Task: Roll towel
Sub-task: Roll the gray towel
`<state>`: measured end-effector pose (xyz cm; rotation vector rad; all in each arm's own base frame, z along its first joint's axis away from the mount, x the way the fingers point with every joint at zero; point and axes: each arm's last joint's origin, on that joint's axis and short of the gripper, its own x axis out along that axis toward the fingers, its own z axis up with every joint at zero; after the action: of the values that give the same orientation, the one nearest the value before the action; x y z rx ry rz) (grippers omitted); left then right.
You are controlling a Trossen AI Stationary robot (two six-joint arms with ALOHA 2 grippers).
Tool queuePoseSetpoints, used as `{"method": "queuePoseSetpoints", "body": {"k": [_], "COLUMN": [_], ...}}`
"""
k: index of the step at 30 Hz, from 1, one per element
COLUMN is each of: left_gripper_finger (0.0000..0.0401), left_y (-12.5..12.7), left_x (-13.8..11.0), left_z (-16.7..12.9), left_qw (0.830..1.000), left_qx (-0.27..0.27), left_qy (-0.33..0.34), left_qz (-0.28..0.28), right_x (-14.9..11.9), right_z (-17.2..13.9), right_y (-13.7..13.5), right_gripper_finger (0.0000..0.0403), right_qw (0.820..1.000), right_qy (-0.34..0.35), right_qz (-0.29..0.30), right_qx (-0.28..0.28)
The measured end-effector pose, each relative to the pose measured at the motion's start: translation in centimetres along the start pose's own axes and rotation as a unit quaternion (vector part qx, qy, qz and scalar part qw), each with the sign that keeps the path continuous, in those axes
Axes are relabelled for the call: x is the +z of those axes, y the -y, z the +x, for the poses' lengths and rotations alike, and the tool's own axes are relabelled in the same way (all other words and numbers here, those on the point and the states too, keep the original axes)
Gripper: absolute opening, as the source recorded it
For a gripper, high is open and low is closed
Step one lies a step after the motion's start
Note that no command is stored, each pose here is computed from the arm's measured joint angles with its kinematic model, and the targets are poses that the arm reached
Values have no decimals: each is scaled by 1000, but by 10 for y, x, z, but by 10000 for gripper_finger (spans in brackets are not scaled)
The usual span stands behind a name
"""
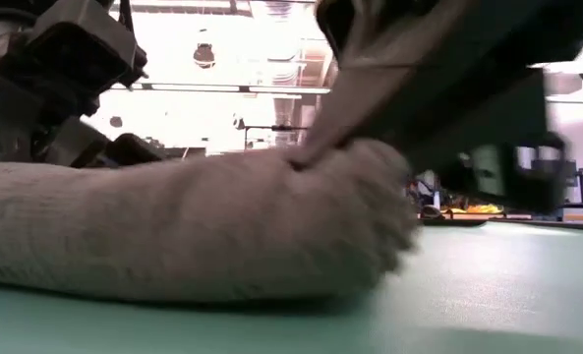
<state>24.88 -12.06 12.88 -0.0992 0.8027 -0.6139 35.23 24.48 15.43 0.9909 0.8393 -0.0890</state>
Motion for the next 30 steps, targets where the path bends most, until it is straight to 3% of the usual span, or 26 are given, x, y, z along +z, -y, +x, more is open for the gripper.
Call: {"method": "queuePoseSetpoints", "body": {"k": [4, 8, 15, 22, 26, 30], "left_gripper_finger": [0, 0, 0, 0, 0, 0], "left_y": [2, 2, 6, 13, 14, 15], "left_x": [4, 1, -11, -17, -18, -14], "left_z": [-4, 1, 17, 18, 17, 10], "left_qw": [1000, 1000, 1000, 996, 995, 998], "left_qx": [3, 14, 2, -57, -65, -32], "left_qy": [14, 7, -22, -55, -66, -55], "left_qz": [9, 11, -2, -33, -37, -14], "right_x": [-11, -18, -13, 2, 10, 19], "right_z": [-2, -4, -3, -8, -13, -8], "right_y": [3, 0, 1, 0, 7, 20], "right_gripper_finger": [52, 53, 54, 54, 54, 54], "right_qw": [999, 998, 995, 993, 989, 986], "right_qy": [6, 19, 33, 42, 49, 24], "right_qz": [34, 63, 86, 108, 121, 123], "right_qx": [-28, -19, -23, -24, -70, -107]}}
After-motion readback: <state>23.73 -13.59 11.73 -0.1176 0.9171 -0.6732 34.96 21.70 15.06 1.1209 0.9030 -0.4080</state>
